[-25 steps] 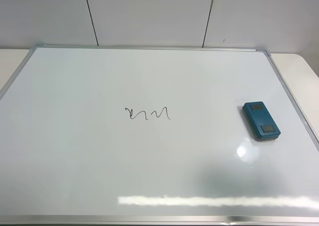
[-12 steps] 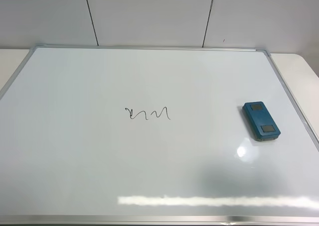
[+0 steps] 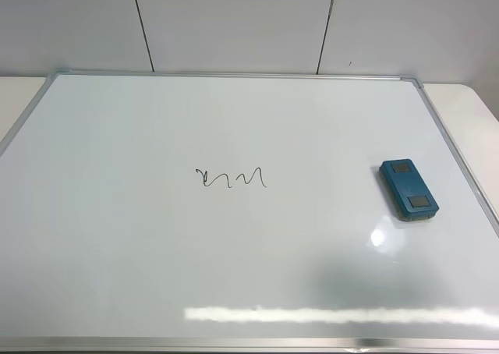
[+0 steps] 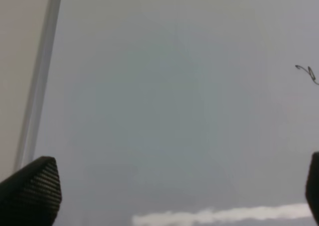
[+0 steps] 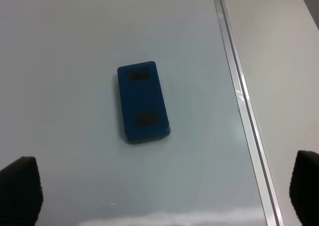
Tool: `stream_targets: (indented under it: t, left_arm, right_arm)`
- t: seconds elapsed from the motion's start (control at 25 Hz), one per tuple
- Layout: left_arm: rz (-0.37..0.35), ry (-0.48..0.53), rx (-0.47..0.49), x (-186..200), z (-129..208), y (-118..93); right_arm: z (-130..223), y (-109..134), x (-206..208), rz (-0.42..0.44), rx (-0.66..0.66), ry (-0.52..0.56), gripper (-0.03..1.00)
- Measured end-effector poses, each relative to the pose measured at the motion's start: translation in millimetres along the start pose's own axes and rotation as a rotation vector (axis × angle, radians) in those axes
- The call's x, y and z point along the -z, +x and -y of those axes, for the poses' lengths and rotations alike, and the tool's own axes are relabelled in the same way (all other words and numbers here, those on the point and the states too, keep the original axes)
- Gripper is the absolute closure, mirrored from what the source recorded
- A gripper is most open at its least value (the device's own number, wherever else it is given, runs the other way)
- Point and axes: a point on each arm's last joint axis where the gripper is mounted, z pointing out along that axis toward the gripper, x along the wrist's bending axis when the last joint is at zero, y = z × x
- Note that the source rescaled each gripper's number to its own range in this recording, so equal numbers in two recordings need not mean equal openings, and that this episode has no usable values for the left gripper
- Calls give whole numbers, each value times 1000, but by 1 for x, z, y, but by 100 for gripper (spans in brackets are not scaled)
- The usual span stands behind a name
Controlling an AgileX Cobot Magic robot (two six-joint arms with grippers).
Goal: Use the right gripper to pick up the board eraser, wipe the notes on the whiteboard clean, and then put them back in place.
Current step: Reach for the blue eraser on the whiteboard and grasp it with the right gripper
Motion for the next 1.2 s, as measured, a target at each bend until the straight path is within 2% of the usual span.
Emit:
stream_targets:
  t: [0.36,0.56,0.64,1.0,1.2]
  left_arm:
    - [0,0,0,0,0,0]
    - [0,0,0,0,0,0]
    - [0,0,0,0,0,0]
    - [0,0,0,0,0,0]
    - [0,0,0,0,0,0]
  right_arm:
    - [0,0,-1,0,-5,4,-3]
    - [-9,-1,-17,-2,-19,125,-3]
    - [-19,-3,-24,3,-20,179,-3]
    - [-91,-9,-45,39,-9,259,-3]
    - [-111,-12,-74,44,-28,345,-3]
